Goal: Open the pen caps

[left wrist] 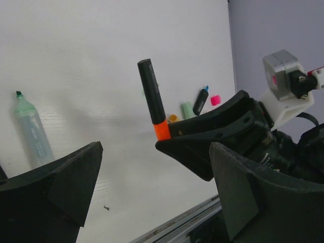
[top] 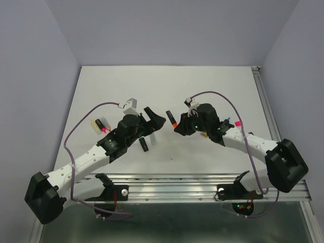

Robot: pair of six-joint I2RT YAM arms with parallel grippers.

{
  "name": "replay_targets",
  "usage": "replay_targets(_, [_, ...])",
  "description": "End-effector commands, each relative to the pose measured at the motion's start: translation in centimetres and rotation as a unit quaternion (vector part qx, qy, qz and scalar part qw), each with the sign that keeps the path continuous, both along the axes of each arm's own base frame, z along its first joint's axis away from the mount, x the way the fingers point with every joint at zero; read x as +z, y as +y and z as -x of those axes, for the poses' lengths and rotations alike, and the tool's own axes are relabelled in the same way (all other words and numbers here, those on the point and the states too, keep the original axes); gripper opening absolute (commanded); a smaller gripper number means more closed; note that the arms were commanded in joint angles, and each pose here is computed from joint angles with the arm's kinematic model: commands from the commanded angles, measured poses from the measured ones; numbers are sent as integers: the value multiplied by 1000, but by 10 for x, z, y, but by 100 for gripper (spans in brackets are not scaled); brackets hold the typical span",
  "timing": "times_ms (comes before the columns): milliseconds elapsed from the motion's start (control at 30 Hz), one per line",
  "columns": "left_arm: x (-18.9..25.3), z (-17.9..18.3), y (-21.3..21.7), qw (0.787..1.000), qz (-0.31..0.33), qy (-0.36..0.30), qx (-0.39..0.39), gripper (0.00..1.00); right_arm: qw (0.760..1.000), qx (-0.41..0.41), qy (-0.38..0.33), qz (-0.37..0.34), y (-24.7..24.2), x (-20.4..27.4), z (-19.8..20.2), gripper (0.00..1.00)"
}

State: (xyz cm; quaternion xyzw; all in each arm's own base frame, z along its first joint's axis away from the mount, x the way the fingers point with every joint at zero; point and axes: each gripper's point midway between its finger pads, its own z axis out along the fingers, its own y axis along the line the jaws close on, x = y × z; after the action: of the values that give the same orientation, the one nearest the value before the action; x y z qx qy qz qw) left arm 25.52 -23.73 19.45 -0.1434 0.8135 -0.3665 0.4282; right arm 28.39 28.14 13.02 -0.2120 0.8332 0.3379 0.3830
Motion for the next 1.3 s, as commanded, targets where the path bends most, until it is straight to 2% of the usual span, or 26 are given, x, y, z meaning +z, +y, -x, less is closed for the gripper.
replay_targets(0, [23,-1,-19,998,60,-23,-25,99,994,4,20,-111,25,37,22,1])
replay_targets(233, [1,-10,-37,998,56,3,-40,99,985,63,36,-158,39,62,67,1])
replay_targets(467, [-11,-17,-48,998,45,17,-43,83,987,65,52,-134,39,57,78,1])
replay_targets(500, [-12,-17,-49,998,46,18,-44,84,988,65,53,-131,39,56,78,1])
replay_targets(633, [-16,-17,-48,998,42,25,-42,63,991,52,53,-113,36,49,76,1])
replay_targets(667, [-17,-17,-49,998,43,27,-42,53,992,49,52,-107,35,47,75,1])
replay_targets(700, [-19,-16,-49,998,40,30,-42,50,992,51,52,-104,35,45,75,1])
replay_targets(733, [-19,-16,-50,998,39,31,-46,43,992,51,53,-99,35,43,74,1])
replay_targets(833, [-22,-17,-52,998,31,38,-50,15,994,39,52,-85,34,37,69,1])
replay_targets(867, [-26,-18,-52,998,27,45,-46,0,995,36,52,-79,34,34,67,1])
replay_targets(933, [-29,-22,-48,998,15,55,-29,0,995,39,54,-77,34,32,68,1])
replay_targets(1100, [-18,-52,-27,998,-18,29,57,0,991,79,66,-83,39,27,91,1])
replay_targets(1167, [-10,-65,-16,995,-31,17,90,0,988,104,82,-75,39,19,114,1])
replay_targets(1267, [8,-96,16,988,-36,-3,148,0,979,129,144,-66,37,-5,162,1])
